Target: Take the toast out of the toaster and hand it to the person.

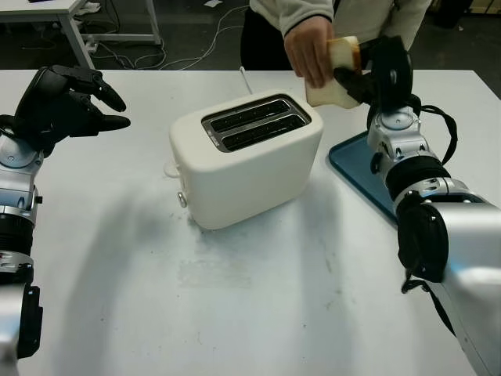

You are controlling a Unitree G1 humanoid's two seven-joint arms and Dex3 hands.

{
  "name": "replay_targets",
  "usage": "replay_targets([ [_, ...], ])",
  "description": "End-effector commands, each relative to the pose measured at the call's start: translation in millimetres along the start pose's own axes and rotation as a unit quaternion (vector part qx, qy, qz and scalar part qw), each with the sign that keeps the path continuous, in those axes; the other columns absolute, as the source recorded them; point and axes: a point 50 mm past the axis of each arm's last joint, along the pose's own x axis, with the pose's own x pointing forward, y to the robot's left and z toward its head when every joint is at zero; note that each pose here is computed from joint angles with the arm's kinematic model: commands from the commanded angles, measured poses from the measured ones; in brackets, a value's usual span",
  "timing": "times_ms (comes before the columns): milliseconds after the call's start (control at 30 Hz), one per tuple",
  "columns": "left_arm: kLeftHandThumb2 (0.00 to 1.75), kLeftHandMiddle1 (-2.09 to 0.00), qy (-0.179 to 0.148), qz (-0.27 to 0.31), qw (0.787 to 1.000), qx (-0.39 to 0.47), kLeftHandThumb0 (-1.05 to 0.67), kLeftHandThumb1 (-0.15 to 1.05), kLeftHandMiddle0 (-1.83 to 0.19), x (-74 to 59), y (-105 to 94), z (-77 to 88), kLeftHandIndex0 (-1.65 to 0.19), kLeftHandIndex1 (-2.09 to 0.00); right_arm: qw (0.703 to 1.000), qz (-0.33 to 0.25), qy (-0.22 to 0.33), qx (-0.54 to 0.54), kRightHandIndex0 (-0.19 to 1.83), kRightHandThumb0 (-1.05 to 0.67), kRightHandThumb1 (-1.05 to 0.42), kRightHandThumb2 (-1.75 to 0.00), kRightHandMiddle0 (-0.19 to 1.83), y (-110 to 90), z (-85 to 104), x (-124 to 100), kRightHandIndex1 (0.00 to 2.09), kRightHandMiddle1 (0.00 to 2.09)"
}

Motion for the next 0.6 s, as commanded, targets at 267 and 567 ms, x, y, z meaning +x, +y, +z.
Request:
replay_targets([
  [267,0.00,-0.96,-0.002,0.011,1.000,-0.019,-1.05,0.68,-1.12,-2.5,-1.2,-4.1,-1.04,-0.92,0.997,-0.029,-0.039,-0.062,0.10,-0.86,-0.90,-0.01,0.04,-20,-1.3,-4,0.04,0.02],
  [567,0.02,-1.01,-0.028,0.043,0.998,-0.044,-1.05,0.74,-1.04,-29.4,-18.2,-10.7,-0.89,-1.05,0.989,0.046,-0.135,0.030,0.11,-0.71,-0.89,-0.01,0.09,-10,-35.7,-55,0.03,0.01],
])
